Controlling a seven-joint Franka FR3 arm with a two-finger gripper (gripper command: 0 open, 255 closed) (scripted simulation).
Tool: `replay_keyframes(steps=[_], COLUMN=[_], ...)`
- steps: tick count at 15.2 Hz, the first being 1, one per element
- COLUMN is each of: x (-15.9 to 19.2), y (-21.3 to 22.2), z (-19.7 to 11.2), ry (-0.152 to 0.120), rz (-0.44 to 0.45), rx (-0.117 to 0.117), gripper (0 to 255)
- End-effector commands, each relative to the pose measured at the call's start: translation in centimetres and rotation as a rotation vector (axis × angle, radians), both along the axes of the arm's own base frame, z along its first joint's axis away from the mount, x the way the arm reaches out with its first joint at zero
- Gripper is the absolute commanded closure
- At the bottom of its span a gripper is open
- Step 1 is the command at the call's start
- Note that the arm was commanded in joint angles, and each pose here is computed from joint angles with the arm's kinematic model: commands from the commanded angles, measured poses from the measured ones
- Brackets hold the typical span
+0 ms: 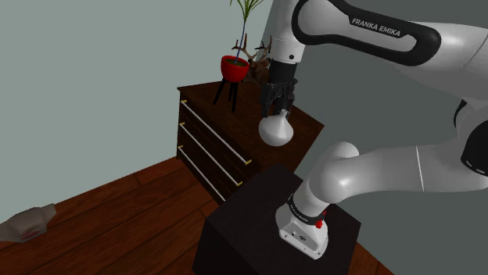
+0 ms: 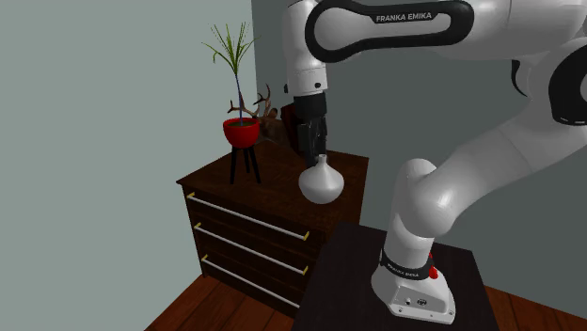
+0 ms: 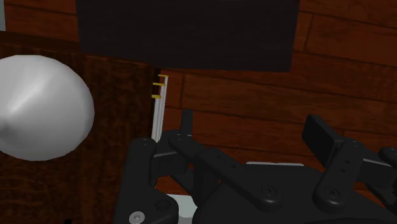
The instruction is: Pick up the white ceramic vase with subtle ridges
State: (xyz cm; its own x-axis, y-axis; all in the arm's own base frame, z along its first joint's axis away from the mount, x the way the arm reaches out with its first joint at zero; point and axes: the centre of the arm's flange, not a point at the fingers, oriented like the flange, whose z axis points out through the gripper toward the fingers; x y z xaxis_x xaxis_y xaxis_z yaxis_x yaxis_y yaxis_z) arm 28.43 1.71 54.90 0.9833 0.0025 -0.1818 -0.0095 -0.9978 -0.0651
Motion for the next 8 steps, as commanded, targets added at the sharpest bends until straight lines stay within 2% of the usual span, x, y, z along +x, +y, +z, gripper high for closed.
replay_keyframes(steps=[1, 8], x=[0.0, 1.3], y=[0.0, -8.2], z=[0.0, -2.9], ry=[0.0, -0.025], rz=[0.0, 0.006], rx=[0.0, -0.022], gripper=[0, 0])
